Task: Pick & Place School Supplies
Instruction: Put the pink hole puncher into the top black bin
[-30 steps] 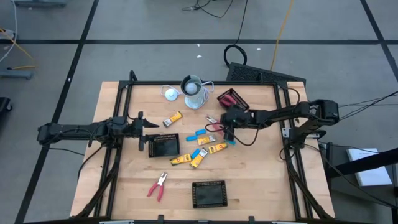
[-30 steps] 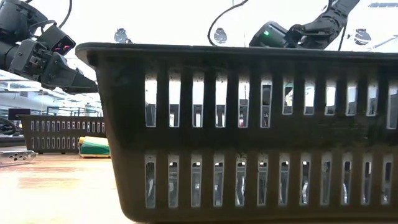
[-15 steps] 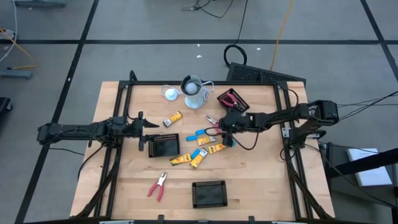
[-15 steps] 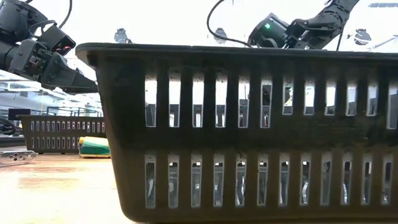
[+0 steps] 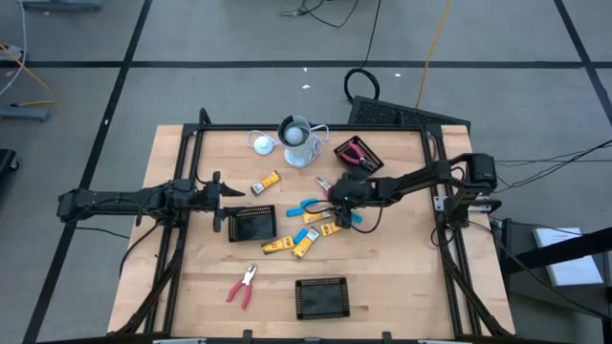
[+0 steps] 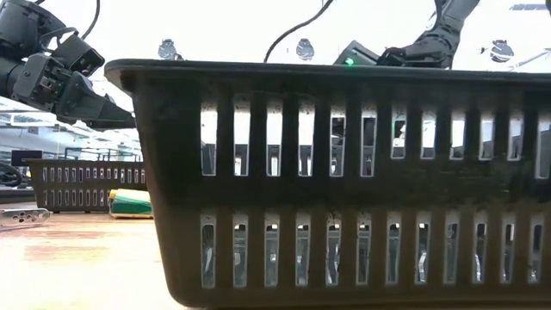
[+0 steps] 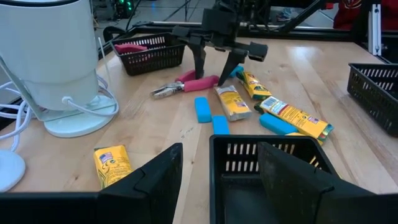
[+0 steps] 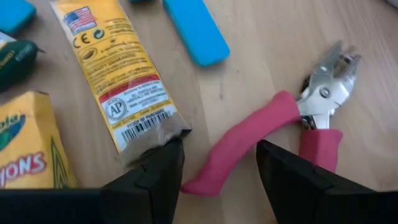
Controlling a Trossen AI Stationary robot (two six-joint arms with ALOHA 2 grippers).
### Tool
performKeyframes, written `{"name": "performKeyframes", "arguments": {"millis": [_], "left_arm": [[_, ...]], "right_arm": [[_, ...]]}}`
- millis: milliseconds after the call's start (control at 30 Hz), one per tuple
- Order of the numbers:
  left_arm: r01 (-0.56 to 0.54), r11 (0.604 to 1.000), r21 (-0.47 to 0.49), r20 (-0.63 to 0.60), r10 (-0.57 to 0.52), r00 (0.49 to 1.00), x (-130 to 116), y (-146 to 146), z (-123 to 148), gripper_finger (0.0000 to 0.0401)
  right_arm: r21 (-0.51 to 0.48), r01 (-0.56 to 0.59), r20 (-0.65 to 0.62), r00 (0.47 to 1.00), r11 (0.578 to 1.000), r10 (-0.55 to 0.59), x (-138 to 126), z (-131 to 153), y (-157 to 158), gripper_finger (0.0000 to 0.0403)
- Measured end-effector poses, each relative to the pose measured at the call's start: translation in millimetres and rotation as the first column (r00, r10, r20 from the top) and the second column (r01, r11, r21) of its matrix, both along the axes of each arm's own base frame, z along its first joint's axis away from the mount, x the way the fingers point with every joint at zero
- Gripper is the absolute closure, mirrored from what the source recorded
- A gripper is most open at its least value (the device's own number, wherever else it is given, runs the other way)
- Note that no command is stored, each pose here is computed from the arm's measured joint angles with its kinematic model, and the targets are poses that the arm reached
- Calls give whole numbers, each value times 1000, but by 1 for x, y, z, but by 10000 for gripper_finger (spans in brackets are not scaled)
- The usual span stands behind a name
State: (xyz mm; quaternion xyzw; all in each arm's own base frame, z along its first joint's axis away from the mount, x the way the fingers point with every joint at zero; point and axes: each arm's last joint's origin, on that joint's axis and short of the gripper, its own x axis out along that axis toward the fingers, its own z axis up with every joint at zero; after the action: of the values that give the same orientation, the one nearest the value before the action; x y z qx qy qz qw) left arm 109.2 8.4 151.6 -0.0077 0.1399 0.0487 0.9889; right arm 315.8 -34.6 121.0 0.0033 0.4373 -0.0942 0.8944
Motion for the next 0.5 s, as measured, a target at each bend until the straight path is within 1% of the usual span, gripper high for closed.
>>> {"name": "performKeyframes", "arguments": {"millis": [100,167,233,333,367,500], "left_arm": [[0,1000,0,-1,0,1000,0,0,0,190],[0,1000,0,-2,0,1000,0,0,0,190],[0,1000,0,-2,0,1000,0,0,0,190],[0,1000,0,-2,0,1000,0,0,0,190],[0,1000,0,-3,0,1000,0,0,0,190],[0,1000,1,-3,0,1000,0,0,0,190]], "right_arm": [[-3,-7,4,1000,1000,7,4,1,1,227],[5,-2,6,1000,1000,2,4,1,1,253],[15,6,6,1000,1000,-6,4,1,1,289],[36,10,2,1000,999,-10,4,0,2,358],[38,12,-2,1000,999,-12,3,0,2,375],[12,27,-12,1000,1000,-27,3,0,3,378]]}}
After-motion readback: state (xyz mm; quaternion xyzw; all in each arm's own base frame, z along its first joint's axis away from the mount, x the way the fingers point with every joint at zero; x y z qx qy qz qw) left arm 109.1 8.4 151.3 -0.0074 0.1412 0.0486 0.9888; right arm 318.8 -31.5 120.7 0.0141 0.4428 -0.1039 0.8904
